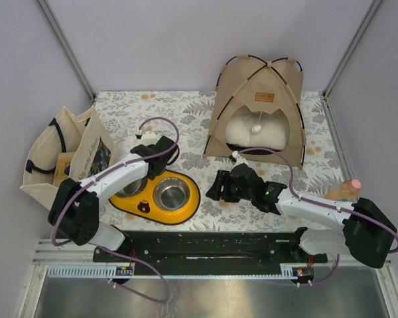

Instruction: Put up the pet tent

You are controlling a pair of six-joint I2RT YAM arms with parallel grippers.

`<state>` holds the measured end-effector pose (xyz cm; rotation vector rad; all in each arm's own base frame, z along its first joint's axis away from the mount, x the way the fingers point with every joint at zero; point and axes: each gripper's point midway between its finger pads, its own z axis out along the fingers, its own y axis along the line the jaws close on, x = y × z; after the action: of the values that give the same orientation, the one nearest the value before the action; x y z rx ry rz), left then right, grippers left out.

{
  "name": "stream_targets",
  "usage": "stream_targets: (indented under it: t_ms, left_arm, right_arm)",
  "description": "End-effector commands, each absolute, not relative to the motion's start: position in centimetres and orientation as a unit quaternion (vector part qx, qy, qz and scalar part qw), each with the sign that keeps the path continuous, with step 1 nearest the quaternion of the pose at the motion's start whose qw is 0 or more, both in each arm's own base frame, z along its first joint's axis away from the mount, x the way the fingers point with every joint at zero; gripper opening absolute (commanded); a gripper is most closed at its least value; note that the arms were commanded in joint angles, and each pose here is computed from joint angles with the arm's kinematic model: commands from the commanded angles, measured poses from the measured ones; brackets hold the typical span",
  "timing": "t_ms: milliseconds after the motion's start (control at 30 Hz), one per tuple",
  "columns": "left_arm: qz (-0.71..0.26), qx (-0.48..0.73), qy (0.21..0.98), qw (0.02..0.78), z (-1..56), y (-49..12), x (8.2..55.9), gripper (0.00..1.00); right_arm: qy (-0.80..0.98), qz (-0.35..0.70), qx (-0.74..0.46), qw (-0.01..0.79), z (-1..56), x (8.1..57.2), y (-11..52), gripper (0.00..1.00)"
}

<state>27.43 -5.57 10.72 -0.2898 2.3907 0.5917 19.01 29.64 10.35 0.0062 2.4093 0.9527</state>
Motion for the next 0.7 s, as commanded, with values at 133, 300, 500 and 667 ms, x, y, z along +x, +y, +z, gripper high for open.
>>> stream_targets:
  t_ms: [133, 300, 500, 667]
  left_arm:
    - [0.216, -0.111, 0.923, 0.299, 7.9, -6.1, 27.4, 0.05]
    - [0.217, -0.108, 0.926, 0.289, 7.3, -6.2, 27.5, 0.20]
    - [0.209, -0.106, 0.928, 0.289, 7.6, -6.5, 27.7, 0.50]
    - [0.183, -0.110, 0.929, 0.302, 9.0, -7.0, 27.6, 0.52]
  right_arm:
    - [0.887, 0.358, 0.004, 0.292, 10.9, 19.2, 29.5, 0.65]
    - [0.886, 0.359, 0.005, 0.293, 11.1, 19.2, 29.4, 0.65]
    - [0.886, 0.358, 0.006, 0.294, 11.2, 19.0, 29.1, 0.65]
    - [0.888, 0.350, 0.008, 0.298, 11.2, 19.0, 28.6, 0.66]
